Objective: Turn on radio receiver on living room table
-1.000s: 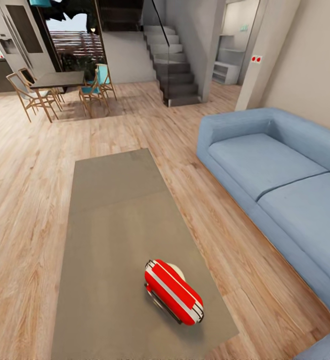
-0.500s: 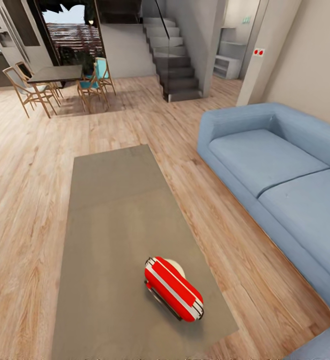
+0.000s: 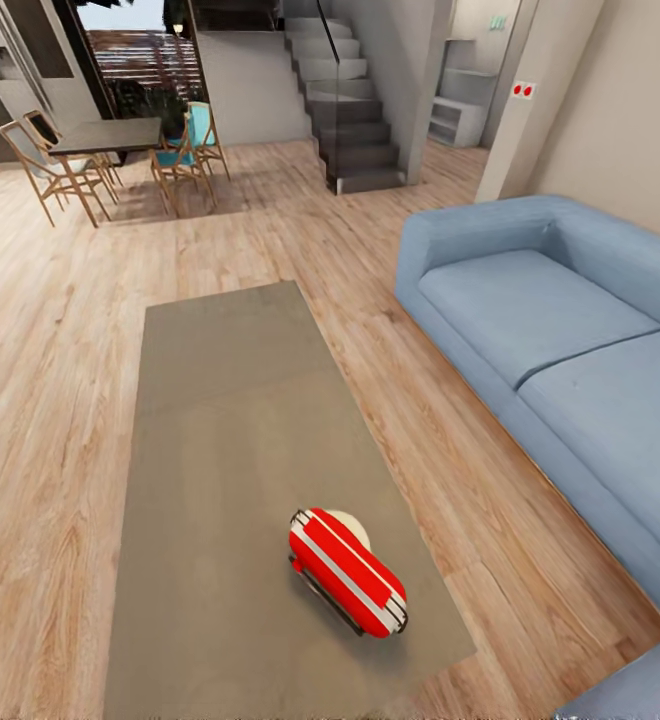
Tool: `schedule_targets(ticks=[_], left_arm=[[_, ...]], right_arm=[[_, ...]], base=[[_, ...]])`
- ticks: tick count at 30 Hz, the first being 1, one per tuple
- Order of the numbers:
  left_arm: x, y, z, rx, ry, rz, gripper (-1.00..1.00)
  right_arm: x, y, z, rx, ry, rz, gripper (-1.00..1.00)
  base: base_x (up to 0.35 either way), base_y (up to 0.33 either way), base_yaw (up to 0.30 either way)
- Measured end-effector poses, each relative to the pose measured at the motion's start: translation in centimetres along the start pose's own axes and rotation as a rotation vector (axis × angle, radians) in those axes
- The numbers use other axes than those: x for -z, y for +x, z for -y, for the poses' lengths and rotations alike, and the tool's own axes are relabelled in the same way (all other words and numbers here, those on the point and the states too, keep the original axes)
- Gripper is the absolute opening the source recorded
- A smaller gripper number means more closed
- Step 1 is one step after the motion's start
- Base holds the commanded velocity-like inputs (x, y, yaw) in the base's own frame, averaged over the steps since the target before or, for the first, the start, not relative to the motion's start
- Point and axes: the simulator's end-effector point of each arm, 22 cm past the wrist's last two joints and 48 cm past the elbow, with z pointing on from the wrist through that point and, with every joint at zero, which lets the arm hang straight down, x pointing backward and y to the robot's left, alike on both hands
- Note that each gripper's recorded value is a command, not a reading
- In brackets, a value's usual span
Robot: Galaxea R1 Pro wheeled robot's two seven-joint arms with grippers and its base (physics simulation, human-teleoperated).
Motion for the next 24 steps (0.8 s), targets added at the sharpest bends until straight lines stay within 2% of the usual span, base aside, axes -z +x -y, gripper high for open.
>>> schedule_targets(ticks=[24], left_arm=[[0.0, 0.57, -0.07, 0.004, -0.002, -0.015, 1.0]], right_arm=[[0.02, 0.56, -0.13, 0.004, -0.002, -0.015, 1.0]], base=[[0.0, 0.0, 0.0]])
